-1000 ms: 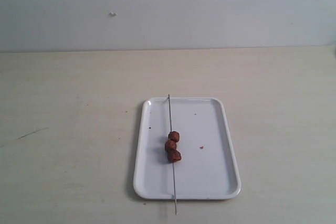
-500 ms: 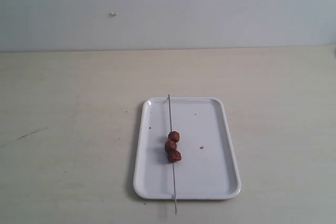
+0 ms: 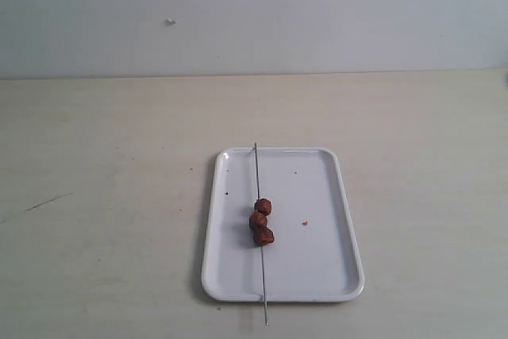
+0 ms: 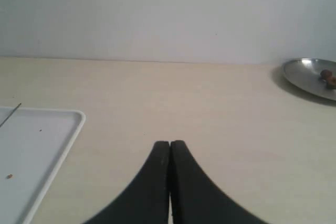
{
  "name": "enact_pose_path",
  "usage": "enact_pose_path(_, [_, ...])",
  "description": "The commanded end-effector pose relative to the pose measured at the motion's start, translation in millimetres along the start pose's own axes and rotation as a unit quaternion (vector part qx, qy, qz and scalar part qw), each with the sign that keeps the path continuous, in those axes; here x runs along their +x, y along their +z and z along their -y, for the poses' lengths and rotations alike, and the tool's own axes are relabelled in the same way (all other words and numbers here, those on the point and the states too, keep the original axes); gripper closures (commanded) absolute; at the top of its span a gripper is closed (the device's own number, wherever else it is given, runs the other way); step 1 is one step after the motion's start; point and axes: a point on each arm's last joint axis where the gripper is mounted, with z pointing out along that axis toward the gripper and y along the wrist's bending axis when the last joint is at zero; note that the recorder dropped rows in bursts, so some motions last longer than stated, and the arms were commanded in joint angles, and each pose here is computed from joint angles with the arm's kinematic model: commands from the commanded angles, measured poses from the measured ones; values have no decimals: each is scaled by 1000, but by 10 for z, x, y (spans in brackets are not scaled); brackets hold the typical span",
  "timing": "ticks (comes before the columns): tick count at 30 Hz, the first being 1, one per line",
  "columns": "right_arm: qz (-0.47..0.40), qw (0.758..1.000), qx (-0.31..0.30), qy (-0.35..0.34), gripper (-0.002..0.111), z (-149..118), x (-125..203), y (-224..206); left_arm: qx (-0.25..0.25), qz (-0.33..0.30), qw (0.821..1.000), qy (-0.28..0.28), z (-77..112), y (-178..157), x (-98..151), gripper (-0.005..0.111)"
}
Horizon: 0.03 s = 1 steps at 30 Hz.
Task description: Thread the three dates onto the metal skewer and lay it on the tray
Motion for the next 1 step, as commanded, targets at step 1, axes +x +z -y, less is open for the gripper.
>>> enact_pose_path(1, [3,1000,4,-2,108,5,8,-1,0,6,1000,2,-2,-2,-1,107])
